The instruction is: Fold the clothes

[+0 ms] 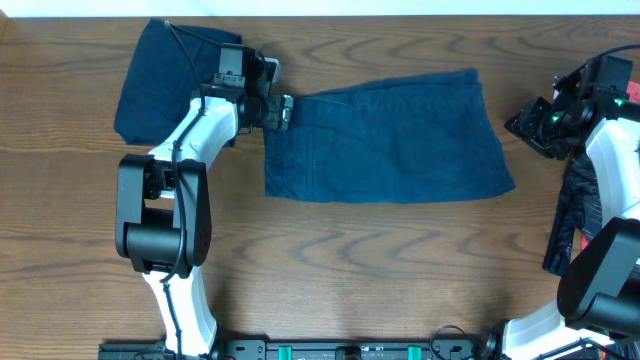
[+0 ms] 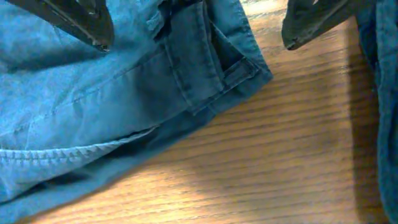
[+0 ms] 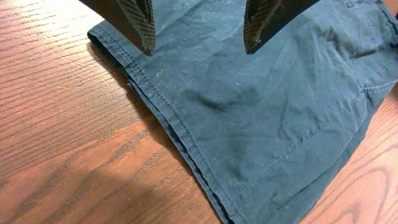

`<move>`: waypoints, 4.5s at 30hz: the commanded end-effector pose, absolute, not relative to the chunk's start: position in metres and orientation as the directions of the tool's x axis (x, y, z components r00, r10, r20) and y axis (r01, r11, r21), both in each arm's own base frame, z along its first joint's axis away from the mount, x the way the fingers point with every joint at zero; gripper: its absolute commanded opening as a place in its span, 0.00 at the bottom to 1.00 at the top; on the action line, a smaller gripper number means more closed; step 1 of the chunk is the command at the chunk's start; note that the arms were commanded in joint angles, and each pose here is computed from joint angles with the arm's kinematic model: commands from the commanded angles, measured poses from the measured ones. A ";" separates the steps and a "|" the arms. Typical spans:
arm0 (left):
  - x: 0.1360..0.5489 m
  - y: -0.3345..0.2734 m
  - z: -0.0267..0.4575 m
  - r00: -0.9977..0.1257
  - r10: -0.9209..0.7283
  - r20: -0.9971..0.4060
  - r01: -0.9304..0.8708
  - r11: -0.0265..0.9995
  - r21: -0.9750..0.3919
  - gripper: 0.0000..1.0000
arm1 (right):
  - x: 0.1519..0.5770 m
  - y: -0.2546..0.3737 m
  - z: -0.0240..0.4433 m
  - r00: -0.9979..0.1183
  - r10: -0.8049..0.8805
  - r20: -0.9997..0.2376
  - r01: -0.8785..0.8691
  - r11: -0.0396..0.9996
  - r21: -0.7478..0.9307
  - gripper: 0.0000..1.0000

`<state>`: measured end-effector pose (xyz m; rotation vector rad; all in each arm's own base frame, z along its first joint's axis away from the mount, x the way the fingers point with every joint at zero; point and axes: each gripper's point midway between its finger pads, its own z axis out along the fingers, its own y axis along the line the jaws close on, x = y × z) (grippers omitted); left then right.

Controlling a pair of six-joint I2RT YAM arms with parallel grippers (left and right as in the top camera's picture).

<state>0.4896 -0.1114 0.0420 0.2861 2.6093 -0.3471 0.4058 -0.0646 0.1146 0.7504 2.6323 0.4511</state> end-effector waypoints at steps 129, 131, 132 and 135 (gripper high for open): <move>0.444 -0.115 0.171 -0.777 0.176 -0.604 0.362 0.910 -0.201 0.06 | 0.527 -0.022 0.033 -0.774 0.274 -0.570 0.033 0.918 0.396 0.71; 0.437 -0.115 0.185 -0.768 0.177 -0.616 0.367 0.909 -0.197 0.06 | 0.534 -0.019 0.033 -0.760 0.265 -0.593 0.014 0.920 0.392 0.75; 0.434 -0.114 0.190 -0.764 0.176 -0.621 0.368 0.909 -0.195 0.06 | 0.536 -0.017 0.034 -0.753 0.260 -0.604 0.005 0.921 0.390 0.75; 0.426 -0.113 0.207 -0.748 0.176 -0.640 0.375 0.908 -0.187 0.06 | 0.543 -0.011 0.040 -0.732 0.247 -0.635 -0.022 0.923 0.385 0.75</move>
